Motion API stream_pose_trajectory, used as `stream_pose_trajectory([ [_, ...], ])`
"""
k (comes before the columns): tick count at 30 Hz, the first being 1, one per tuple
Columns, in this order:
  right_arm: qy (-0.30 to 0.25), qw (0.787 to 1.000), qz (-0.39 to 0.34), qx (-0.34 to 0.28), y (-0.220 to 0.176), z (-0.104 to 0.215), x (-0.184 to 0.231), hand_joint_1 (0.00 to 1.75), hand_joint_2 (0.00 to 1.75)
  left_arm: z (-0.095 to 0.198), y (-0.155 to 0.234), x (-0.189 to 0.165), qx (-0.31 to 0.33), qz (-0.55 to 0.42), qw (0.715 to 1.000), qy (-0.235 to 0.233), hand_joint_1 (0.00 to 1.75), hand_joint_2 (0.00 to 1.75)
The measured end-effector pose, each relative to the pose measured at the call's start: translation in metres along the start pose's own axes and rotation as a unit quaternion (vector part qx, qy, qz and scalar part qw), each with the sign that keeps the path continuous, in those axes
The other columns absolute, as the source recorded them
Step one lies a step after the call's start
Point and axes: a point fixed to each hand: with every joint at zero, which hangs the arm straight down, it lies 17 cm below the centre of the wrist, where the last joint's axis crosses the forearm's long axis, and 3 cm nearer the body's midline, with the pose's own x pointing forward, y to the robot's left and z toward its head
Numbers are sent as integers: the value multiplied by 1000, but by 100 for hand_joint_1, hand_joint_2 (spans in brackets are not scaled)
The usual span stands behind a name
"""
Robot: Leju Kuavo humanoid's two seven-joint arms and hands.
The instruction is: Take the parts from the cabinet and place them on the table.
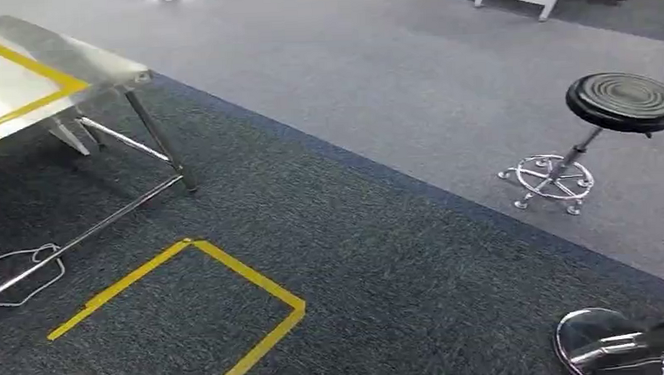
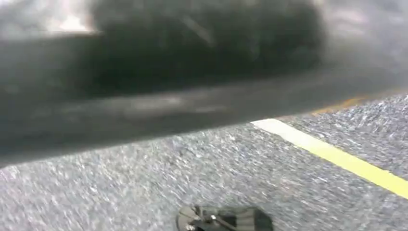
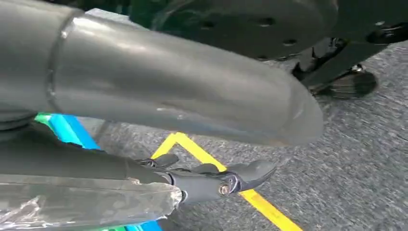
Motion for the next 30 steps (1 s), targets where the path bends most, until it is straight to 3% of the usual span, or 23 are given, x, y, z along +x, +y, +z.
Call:
stream_pose_trajectory([
  [30, 19, 1000, 7, 12, 7, 5, -14, 0, 0, -2, 2, 4, 0, -10, 1000, -7, 0, 0],
])
